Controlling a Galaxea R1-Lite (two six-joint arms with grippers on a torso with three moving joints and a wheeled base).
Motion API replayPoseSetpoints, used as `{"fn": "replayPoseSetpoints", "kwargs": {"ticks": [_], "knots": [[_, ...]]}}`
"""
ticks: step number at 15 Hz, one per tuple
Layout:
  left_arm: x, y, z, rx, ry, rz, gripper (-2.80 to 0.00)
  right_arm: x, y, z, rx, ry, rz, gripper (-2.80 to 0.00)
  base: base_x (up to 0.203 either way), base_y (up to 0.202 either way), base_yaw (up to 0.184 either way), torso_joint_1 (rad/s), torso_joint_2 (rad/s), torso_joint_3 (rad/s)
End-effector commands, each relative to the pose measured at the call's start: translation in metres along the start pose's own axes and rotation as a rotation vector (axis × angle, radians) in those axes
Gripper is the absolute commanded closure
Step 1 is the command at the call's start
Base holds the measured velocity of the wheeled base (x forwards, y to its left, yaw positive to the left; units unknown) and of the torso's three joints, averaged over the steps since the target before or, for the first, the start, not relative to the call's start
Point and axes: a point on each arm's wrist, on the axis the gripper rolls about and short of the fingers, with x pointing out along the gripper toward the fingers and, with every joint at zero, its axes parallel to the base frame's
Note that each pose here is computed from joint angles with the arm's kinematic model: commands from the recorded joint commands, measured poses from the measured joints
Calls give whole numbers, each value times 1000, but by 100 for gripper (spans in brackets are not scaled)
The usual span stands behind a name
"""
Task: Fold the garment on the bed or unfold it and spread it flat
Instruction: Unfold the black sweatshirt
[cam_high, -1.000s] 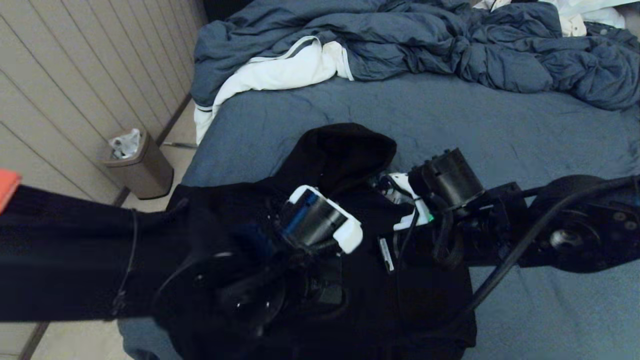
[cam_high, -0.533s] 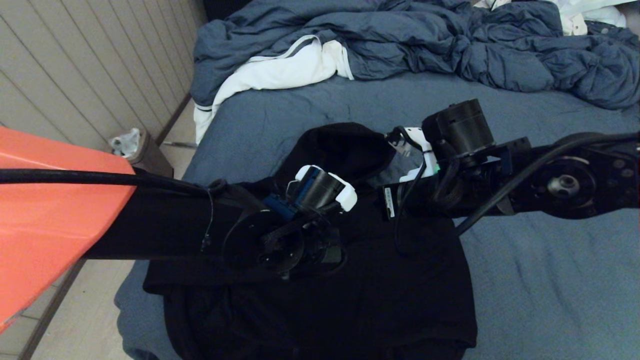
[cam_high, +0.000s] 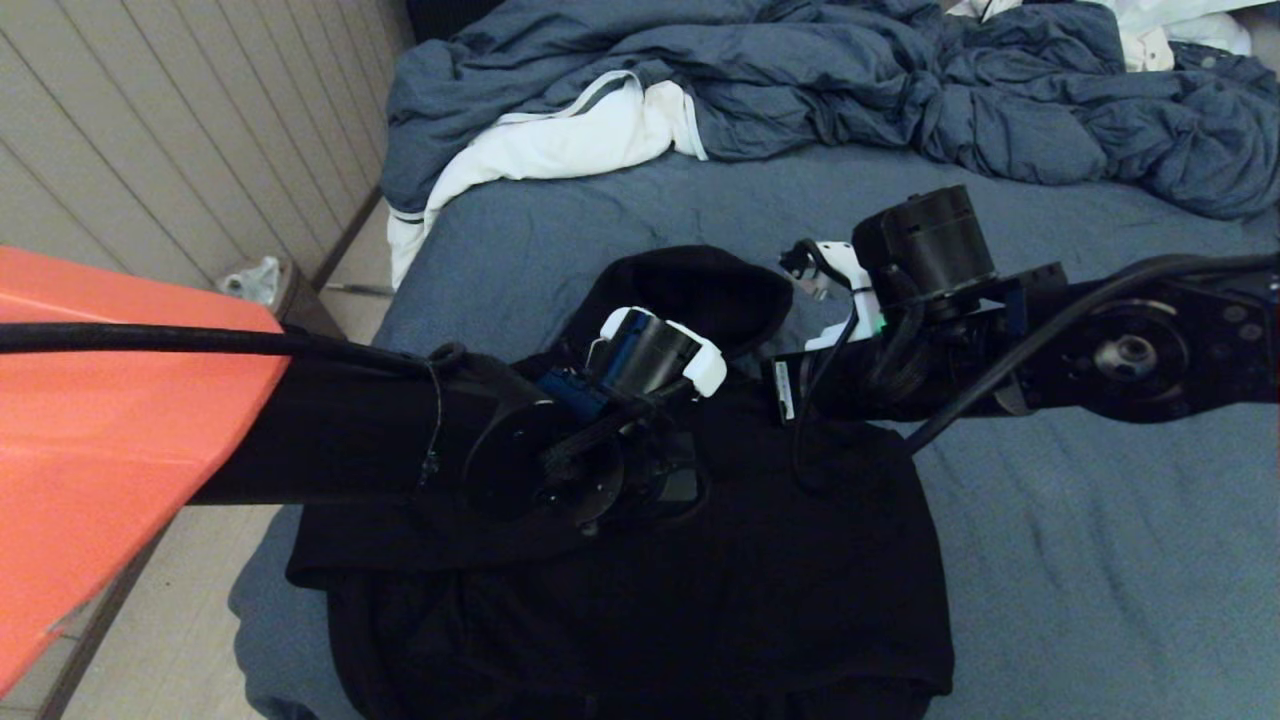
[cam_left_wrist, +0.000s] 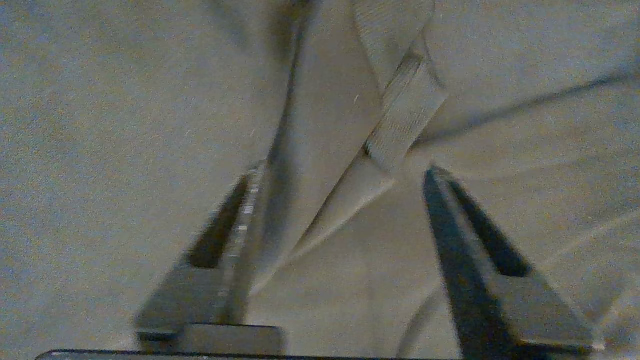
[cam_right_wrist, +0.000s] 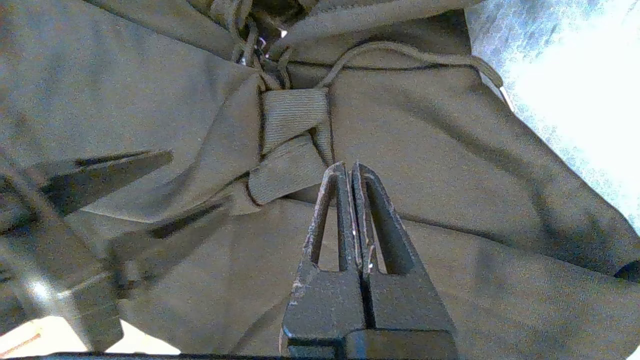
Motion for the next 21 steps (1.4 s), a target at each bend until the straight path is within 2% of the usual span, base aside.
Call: {"fn": "replayPoseSetpoints", "kwargs": {"ticks": [1, 3, 7, 11, 12, 13, 17, 21], "knots": [[16, -4, -5, 8, 6, 22, -280, -1, 0, 0, 1, -1, 0, 0, 0, 0, 0, 0, 0, 0], [33, -7, -5, 23, -42, 96, -280, -1, 0, 0, 1, -2, 1, 0, 0, 0, 0, 0, 0, 0], [54, 4, -5, 17, -82, 142, -280, 0, 0, -1, -2, 3, 2, 0, 0, 0, 0, 0, 0, 0], [64, 13, -4, 15, -82, 167, -280, 1, 0, -2, -3, 5, 2, 0, 0, 0, 0, 0, 0, 0], [62, 13, -2, 11, -89, 165, -28, 1, 0, -2, -3, 6, 2, 0, 0, 0, 0, 0, 0, 0], [60, 12, 0, 7, -97, 162, 0, 1, 0, -2, -3, 6, 2, 0, 0, 0, 0, 0, 0, 0], [50, 11, 7, -14, -122, 149, 0, 1, 0, -2, -3, 6, 1, 0, 0, 0, 0, 0, 0, 0], [50, 22, 13, -43, -141, 186, 0, 1, 0, -2, -3, 5, 2, 0, 0, 0, 0, 0, 0, 0]]}}
